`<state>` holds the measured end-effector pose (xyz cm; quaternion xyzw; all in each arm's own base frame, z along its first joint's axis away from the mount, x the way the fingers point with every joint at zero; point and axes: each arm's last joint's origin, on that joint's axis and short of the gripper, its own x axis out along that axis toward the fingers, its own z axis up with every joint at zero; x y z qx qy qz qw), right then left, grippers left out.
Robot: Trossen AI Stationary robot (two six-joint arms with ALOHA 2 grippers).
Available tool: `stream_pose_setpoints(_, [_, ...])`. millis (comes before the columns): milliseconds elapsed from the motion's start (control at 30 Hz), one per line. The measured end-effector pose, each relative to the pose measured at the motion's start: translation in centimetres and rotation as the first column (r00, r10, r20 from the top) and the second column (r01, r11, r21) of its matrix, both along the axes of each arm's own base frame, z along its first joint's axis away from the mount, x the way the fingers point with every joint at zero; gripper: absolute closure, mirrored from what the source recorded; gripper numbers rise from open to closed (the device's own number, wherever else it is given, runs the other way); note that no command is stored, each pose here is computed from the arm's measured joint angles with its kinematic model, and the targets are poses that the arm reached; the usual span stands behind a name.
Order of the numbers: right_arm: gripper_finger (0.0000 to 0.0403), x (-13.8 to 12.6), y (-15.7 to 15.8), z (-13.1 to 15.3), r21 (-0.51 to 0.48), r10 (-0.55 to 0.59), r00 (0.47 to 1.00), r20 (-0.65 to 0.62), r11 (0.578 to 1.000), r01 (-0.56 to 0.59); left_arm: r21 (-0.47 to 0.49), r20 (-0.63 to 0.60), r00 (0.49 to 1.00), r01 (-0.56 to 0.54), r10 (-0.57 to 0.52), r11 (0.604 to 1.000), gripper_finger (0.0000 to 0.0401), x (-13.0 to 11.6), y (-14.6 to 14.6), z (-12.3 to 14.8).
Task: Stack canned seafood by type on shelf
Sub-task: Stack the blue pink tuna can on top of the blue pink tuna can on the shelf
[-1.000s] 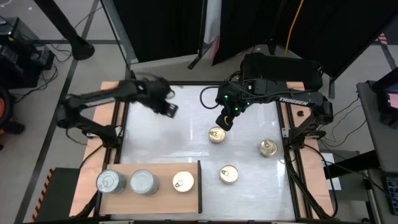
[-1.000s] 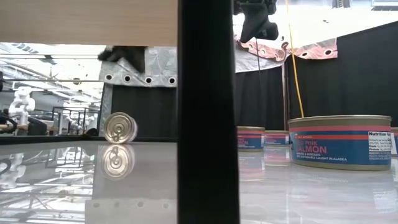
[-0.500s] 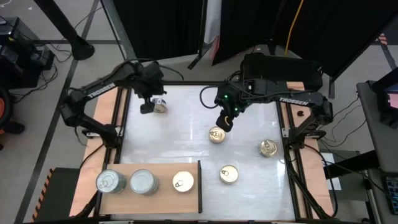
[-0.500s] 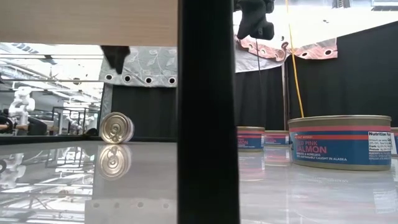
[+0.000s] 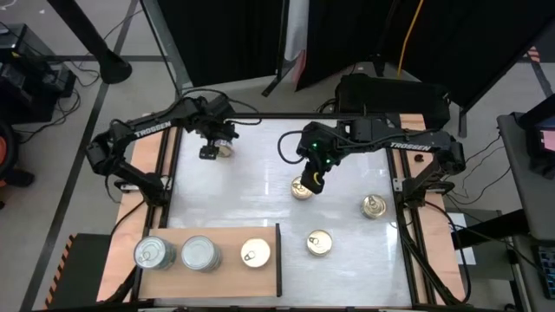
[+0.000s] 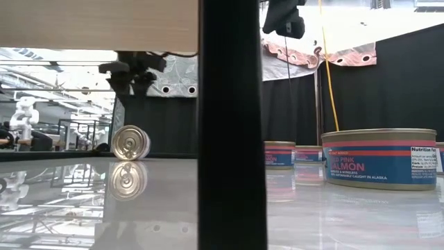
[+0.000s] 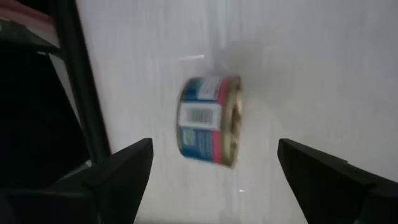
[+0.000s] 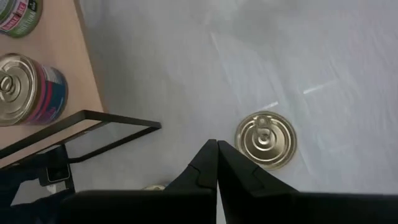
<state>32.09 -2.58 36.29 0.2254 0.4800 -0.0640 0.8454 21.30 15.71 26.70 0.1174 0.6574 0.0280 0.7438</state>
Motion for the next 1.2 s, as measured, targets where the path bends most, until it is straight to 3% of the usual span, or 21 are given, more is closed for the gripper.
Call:
stream_pose_setpoints(200, [0.0403,0.1,0.9,0.0,0.021,-0.001,1.0,-0.004,1.0,0.001,-0.031,-0.059,0.998,-0.02,0.019,0.999,0.0052,0.2,0.9,-2.7])
stream_pose_setpoints(333, [0.0403,0.1,1.7,0.0,0.03,0.013,1.0,-0.006,0.999,-0.013,0.013,-0.066,0.996,-0.056,0.056,0.998,0.0052,1.1,1.7,-3.8])
stream_pose_setpoints(600, [0.0403,0.1,2.8,0.0,0.051,0.013,1.0,-0.013,0.999,-0.012,0.011,-0.126,0.983,-0.132,0.132,0.991,0.0052,2.2,2.6,-6.4])
stream_pose_setpoints(767, [0.0403,0.1,3.1,0.0,0.055,0.017,1.0,-0.014,0.998,-0.017,0.049,-0.136,0.985,-0.104,0.11,0.993,0.0052,2.4,2.5,-6.3])
stream_pose_setpoints(867, [0.0403,0.1,3.1,0.0,0.06,0.011,1.0,-0.015,0.998,-0.01,0.048,-0.13,0.98,-0.144,0.149,0.988,0.0052,2.5,2.4,-6.4])
stream_pose_setpoints(1067, [0.0403,0.2,3.1,0.0,0.061,0.007,1.0,-0.008,0.998,-0.007,0.015,-0.18,0.968,-0.173,0.173,0.985,0.0053,2.2,2.2,-6.8])
stream_pose_setpoints(1200, [0.0403,0.3,3.1,0.1,0.062,0.004,1.0,0.01,0.998,-0.005,-0.016,-0.212,0.963,-0.175,0.168,0.984,0.0077,2.4,2.2,-7.7])
